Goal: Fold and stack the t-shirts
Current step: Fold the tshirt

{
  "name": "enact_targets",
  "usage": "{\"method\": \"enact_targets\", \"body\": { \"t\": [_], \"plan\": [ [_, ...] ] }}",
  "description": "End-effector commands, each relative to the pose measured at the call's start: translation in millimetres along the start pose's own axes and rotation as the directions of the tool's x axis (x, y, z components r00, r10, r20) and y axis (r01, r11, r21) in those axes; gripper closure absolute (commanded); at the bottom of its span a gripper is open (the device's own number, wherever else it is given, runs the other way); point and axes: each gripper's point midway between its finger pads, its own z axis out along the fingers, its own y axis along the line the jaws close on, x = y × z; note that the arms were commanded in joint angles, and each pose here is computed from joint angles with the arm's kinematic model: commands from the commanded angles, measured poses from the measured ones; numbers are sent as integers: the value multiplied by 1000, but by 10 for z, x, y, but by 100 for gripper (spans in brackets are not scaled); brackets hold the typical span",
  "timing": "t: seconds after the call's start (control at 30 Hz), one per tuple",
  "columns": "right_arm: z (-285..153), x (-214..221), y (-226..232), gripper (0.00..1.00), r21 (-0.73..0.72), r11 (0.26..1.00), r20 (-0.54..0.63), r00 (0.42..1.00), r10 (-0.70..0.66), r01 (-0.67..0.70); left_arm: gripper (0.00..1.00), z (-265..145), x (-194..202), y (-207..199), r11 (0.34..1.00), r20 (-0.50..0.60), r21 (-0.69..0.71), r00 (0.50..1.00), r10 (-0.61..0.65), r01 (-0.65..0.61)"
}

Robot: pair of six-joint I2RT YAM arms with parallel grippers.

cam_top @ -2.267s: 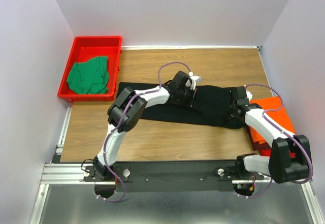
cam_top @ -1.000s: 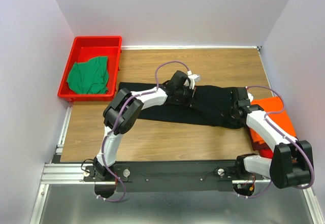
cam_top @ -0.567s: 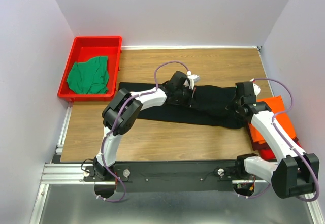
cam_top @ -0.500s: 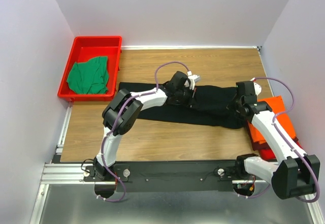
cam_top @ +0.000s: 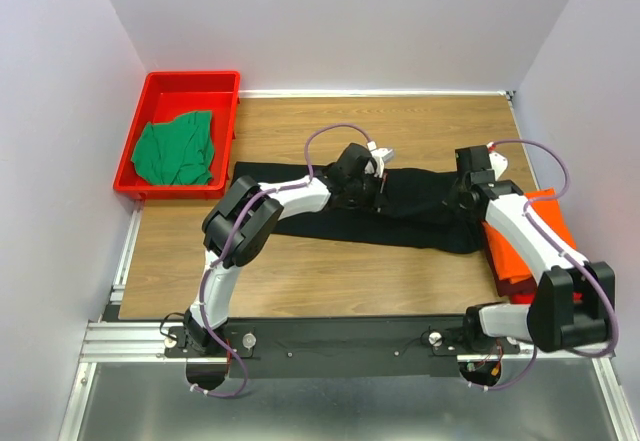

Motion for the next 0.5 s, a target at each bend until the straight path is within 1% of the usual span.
{"method": "enact_targets", "body": {
  "t": [0.0, 0.33, 0.37, 0.47],
  "plan": [
    [96, -209, 108, 100, 11, 1000, 65, 998, -6, 5, 92, -76, -127, -59, 999, 63, -28, 998, -20, 22],
    [328, -306, 195, 100, 48, 999, 78, 997, -12, 8, 92, -97, -73, 99, 993, 91, -98, 994, -61, 70],
    [340, -319, 194, 100, 51, 999, 86, 996, -11, 6, 86, -118, -117, 79, 993, 109, -97, 993, -52, 63],
    [339, -355, 210, 100, 49, 999, 96, 995, -9, 4, 80, -158, -203, 39, 994, 140, -91, 989, -40, 53]
  ]
}}
